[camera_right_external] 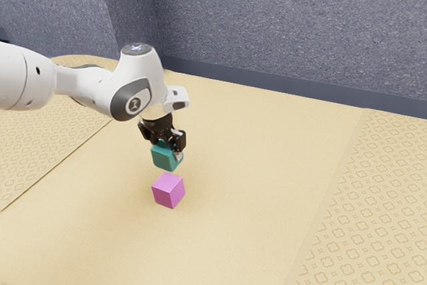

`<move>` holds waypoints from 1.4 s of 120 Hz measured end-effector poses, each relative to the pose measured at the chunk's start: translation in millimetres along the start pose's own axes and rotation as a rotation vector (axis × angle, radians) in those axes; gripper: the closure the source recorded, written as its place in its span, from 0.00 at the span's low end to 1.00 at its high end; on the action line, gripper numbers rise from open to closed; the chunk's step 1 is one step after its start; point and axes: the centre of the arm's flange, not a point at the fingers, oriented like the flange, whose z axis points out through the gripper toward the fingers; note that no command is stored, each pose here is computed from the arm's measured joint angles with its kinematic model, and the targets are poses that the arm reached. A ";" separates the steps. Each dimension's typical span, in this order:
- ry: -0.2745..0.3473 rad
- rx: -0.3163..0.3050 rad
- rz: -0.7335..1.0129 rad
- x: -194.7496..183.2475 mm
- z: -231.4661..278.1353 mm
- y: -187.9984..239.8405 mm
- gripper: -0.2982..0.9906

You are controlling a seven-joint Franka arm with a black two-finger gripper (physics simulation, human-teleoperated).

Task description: Pick up the blue block with one arm, and put the blue block on the pink block with one arm

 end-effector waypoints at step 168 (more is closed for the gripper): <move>0.001 -0.067 -0.202 -25.7 -232.8 13.5 0.24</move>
